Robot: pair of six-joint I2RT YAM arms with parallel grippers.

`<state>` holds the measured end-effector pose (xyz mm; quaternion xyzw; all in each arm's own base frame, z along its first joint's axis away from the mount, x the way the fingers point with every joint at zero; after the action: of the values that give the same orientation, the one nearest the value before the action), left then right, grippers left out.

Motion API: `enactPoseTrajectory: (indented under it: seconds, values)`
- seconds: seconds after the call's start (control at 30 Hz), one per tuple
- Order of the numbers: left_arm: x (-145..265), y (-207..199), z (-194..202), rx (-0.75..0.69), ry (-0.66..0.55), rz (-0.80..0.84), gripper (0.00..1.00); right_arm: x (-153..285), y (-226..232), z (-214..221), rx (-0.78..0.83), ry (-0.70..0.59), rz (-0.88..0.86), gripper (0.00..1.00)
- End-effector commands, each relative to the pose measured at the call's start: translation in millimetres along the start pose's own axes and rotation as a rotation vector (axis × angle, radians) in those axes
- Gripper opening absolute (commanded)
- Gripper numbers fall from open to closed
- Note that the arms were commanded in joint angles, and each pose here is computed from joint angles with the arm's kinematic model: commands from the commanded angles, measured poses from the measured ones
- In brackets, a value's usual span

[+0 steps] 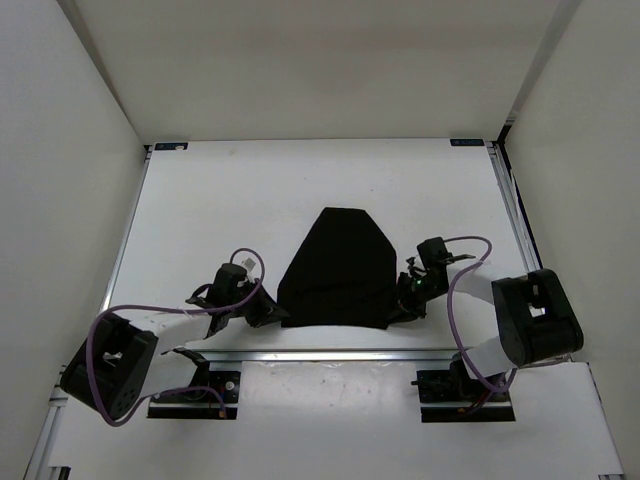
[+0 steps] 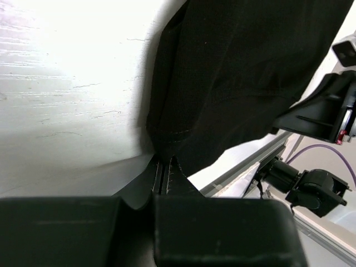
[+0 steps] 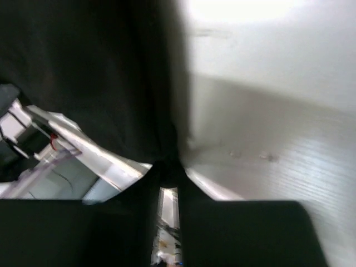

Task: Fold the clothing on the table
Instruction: Flatten the skirt out

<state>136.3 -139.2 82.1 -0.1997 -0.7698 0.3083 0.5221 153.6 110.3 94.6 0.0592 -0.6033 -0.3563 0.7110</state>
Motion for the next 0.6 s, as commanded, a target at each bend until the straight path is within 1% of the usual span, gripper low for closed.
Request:
enactPoseTrajectory:
  seconds: [0.0, 0.03, 0.07, 0.1, 0.13, 0.17, 0.2, 0.23, 0.3, 0.33, 0.37, 0.4, 0.43, 0.47, 0.5, 0.57]
  values:
    - [-0.9, 1.9, -4.9, -0.003, -0.007, -0.014, 0.00, -9.8, -0.1, -7.0, 0.004, -0.005, 0.001, 0.08]
    - [-1.1, -1.0, -11.4, -0.032, -0.022, -0.011, 0.00, -6.4, 5.9, -12.7, 0.022, -0.032, 0.009, 0.03]
    - [0.6, -8.7, -24.4, -0.060, -0.046, -0.013, 0.00, 1.7, 17.4, -18.7, 0.053, -0.087, 0.025, 0.00]
    - [0.4, -9.6, -29.4, -0.101, -0.043, -0.033, 0.00, 14.0, 37.9, -28.5, 0.127, -0.151, -0.009, 0.00]
    - [1.8, -19.1, -43.3, -0.118, -0.052, -0.050, 0.00, 24.6, 44.6, -34.6, 0.135, -0.209, 0.020, 0.00]
    - [0.8, -30.6, -61.9, -0.169, -0.072, -0.038, 0.00, 41.1, 61.4, -44.3, 0.177, -0.276, 0.024, 0.00]
    - [1.0, -30.0, -70.2, -0.190, -0.067, -0.051, 0.00, 57.8, 81.3, -56.9, 0.224, -0.341, -0.004, 0.00]
    - [0.7, -41.3, -90.8, -0.200, -0.079, -0.032, 0.00, 66.8, 85.9, -64.8, 0.219, -0.372, 0.012, 0.00]
    - [7.5, -71.9, -136.9, -0.278, -0.164, 0.042, 0.00, 101.9, 116.3, -84.3, 0.282, -0.488, -0.008, 0.00]
    - [9.2, -76.3, -151.9, -0.285, -0.186, 0.075, 0.00, 120.3, 130.9, -93.4, 0.317, -0.549, -0.021, 0.00]
    - [15.9, -90.6, -176.5, -0.315, -0.251, 0.126, 0.00, 130.1, 133.5, -100.7, 0.315, -0.582, -0.015, 0.00]
    - [22.0, -108.4, -195.0, -0.328, -0.285, 0.185, 0.00, 147.2, 146.9, -104.9, 0.335, -0.636, -0.040, 0.00]
    - [30.3, -114.4, -210.1, -0.321, -0.326, 0.220, 0.00, 166.3, 157.7, -107.5, 0.363, -0.692, -0.067, 0.00]
    - [41.3, -129.2, -228.7, -0.358, -0.362, 0.282, 0.00, 177.4, 160.5, -111.8, 0.368, -0.731, -0.080, 0.01]
    - [53.9, -144.3, -244.3, -0.365, -0.412, 0.331, 0.00, 192.3, 168.8, -110.2, 0.388, -0.778, -0.102, 0.00]
    - [71.1, -161.3, -257.9, -0.394, -0.446, 0.431, 0.00, 215.3, 177.2, -101.7, 0.420, -0.855, -0.141, 0.00]
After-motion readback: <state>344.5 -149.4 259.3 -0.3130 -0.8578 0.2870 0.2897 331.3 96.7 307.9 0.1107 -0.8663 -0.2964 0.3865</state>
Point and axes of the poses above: each gripper's point midway between its finger pads, its own x axis back along the fingers, its own y axis along the line the jaws close on, z = x × y, the point moved 10 cm from there along x, back along the fingers, and after that the axes turned 12 degrees about -x, right-handed, at the moved point
